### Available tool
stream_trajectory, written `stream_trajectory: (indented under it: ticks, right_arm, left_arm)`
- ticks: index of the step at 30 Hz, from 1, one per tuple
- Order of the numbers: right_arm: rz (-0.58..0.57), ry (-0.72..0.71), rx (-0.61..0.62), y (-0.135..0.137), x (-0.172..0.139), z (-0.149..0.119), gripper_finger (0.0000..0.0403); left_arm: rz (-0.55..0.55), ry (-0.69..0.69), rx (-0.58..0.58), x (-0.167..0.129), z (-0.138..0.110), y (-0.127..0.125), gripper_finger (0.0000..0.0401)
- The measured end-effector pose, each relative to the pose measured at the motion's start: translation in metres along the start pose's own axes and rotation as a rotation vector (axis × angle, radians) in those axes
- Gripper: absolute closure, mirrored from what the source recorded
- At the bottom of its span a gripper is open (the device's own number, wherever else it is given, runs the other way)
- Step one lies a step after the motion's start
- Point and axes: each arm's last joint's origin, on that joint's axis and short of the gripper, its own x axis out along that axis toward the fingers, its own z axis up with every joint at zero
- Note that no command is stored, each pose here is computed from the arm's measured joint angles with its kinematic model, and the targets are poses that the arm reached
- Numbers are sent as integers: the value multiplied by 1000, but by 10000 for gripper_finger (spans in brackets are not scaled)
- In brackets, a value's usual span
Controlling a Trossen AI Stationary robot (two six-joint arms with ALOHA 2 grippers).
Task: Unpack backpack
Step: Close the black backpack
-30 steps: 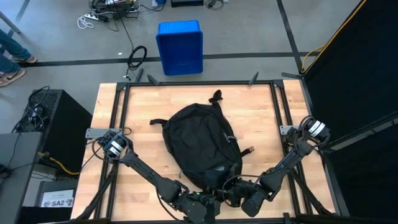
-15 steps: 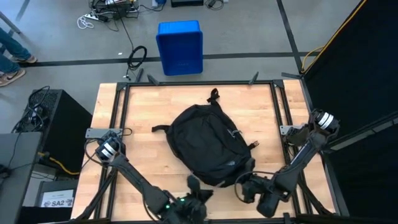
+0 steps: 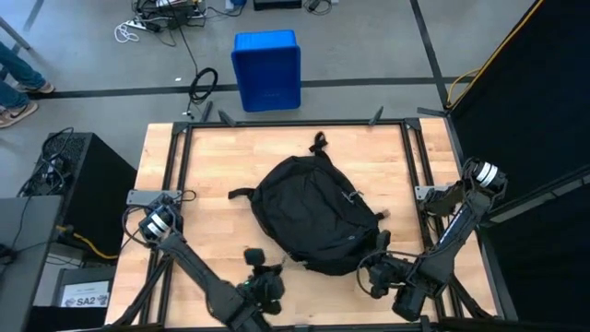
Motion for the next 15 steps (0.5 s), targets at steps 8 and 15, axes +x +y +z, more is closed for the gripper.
stream_trajectory:
  ticks: [8,15]
  right_arm:
    - [-3,0,12,-4,-2,1,403]
    - [17,12,12,-7,-8,-2,403]
  left_arm:
    - [138,206,-72,0,-19,18,401]
    - [134,403,-83,1,-28,25,400]
